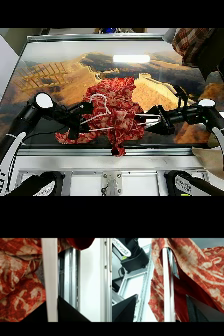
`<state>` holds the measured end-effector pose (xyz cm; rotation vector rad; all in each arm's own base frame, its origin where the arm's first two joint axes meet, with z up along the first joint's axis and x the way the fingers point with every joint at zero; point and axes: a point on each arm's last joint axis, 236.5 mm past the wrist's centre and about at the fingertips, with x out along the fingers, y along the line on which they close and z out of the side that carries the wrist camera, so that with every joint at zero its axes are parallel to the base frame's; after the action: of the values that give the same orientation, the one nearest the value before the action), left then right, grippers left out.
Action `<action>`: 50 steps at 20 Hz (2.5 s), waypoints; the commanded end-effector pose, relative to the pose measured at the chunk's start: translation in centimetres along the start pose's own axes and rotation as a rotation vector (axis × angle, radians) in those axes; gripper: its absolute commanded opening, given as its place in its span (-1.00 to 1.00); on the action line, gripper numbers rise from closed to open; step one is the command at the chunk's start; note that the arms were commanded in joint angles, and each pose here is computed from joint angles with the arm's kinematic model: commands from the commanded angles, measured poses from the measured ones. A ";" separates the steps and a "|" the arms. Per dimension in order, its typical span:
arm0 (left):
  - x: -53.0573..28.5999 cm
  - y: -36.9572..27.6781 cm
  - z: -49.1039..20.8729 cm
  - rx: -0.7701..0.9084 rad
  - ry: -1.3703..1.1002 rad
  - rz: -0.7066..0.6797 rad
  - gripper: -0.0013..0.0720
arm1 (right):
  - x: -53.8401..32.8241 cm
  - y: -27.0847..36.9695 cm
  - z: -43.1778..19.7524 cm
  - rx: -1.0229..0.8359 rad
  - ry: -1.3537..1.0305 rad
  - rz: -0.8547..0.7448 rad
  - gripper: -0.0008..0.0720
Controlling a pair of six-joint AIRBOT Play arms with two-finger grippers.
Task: Fold the clothes and pants, and hang the long-sleeved shirts on hangers.
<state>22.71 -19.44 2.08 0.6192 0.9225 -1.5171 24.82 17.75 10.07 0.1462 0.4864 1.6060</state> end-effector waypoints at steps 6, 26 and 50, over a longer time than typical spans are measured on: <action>0.0 0.0 0.1 0.001 -0.004 0.002 -0.91 | 0.0 0.1 0.0 0.002 0.000 0.003 0.82; 0.0 0.1 0.1 0.001 -0.002 0.003 -0.91 | 0.0 0.0 0.0 0.000 0.001 0.000 -0.94; -2.8 3.6 0.0 -0.437 -0.153 0.108 0.09 | 0.0 0.1 -0.3 -0.059 0.014 0.003 -0.96</action>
<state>25.34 -17.43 2.14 0.3670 1.0856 -1.2456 24.98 17.86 10.42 0.1101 0.4223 1.6143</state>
